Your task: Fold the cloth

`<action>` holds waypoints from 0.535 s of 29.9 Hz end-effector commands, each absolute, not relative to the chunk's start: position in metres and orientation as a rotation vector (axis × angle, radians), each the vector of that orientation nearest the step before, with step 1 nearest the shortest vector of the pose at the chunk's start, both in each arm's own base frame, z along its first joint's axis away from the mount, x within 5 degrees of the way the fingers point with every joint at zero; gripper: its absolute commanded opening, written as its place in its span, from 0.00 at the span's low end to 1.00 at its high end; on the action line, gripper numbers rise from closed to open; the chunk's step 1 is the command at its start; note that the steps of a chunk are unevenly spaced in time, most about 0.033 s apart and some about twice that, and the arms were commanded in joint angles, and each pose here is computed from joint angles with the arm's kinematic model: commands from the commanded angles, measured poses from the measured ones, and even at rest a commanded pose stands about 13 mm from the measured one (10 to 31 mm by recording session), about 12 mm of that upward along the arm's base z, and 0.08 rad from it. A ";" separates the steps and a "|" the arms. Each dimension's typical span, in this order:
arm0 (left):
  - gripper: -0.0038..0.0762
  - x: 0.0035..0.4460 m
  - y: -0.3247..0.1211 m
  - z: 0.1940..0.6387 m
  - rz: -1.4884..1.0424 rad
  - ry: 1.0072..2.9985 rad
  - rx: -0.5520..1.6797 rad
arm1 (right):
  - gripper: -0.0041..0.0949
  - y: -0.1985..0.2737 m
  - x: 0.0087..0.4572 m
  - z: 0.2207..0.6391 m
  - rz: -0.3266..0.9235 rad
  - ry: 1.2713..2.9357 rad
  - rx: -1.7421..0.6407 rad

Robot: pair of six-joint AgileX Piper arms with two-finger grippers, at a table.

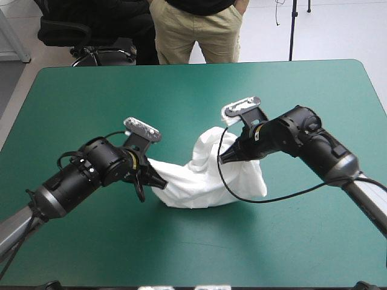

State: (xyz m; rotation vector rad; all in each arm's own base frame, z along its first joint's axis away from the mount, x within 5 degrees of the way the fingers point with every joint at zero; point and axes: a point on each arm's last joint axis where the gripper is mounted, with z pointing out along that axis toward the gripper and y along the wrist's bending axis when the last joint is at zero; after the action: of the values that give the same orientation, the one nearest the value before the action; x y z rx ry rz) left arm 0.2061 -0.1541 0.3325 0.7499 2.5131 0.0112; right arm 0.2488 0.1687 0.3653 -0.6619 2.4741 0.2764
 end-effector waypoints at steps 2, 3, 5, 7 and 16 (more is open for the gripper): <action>0.03 0.210 -0.141 0.413 -0.020 2.269 0.602 | 0.02 0.151 0.231 0.447 0.305 2.190 -0.581; 0.03 0.210 -0.137 0.430 -0.028 2.223 0.572 | 0.02 0.148 0.228 0.462 0.305 2.144 -0.569; 0.03 0.209 -0.130 0.460 -0.038 2.132 0.517 | 0.02 0.142 0.222 0.484 0.296 2.078 -0.555; 0.03 0.204 -0.120 0.494 -0.034 2.024 0.477 | 0.02 0.135 0.216 0.510 0.276 1.985 -0.553; 0.03 0.152 -0.074 0.618 -0.076 1.536 0.338 | 0.02 0.103 0.170 0.610 0.268 1.571 -0.505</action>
State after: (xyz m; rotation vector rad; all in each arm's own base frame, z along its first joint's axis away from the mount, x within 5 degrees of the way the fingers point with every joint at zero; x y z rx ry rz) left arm 0.1801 -0.0972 0.5752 0.3937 1.7686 -0.0570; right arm 0.1967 0.1227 0.5681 -0.5555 1.8045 0.2765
